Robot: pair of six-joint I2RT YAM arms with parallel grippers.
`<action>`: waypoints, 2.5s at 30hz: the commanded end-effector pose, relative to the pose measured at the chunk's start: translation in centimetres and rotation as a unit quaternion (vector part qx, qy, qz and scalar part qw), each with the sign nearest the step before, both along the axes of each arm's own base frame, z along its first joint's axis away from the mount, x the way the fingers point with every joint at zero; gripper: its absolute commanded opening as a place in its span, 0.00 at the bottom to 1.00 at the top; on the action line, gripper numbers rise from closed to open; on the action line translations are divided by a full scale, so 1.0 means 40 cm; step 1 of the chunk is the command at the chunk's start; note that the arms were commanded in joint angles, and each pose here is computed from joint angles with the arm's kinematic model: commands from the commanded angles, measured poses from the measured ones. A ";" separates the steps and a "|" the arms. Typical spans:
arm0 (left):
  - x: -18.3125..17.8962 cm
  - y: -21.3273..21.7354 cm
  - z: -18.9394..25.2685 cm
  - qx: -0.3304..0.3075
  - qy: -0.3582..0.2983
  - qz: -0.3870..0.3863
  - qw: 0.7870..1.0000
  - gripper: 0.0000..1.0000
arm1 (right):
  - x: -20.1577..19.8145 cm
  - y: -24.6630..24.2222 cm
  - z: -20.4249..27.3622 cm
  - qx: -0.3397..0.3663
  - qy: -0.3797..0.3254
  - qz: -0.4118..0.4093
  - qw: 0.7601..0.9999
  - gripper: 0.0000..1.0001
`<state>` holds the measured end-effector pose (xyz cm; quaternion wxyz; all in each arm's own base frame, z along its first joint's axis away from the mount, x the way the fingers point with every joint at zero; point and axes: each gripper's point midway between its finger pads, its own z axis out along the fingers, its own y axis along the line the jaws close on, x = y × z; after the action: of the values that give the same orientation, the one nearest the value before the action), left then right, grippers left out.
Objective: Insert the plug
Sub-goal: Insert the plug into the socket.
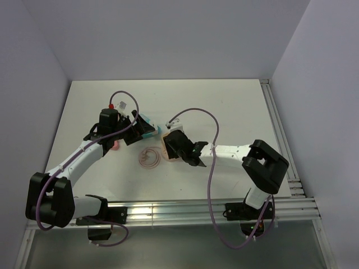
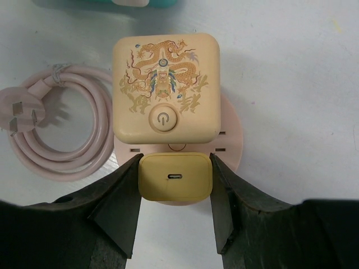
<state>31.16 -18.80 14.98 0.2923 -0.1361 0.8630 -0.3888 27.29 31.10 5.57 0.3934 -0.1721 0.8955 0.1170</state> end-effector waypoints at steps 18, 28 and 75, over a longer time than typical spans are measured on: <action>-0.001 -0.015 0.022 -0.001 -0.019 -0.017 1.000 1.00 | -0.169 -0.142 -0.218 -0.226 0.179 0.020 0.957 0.00; -0.005 -0.014 0.022 0.000 -0.019 -0.018 1.000 1.00 | -0.160 -0.129 -0.207 -0.190 0.161 0.003 0.968 0.00; 0.002 0.005 0.098 0.026 -0.038 -0.010 0.999 1.00 | -0.083 -0.078 -0.080 -0.125 0.079 -0.021 0.989 0.69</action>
<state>30.61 -18.74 16.47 0.2932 -0.1235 0.8701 -0.3764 25.86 31.64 4.25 0.3701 -0.1533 0.9142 0.0614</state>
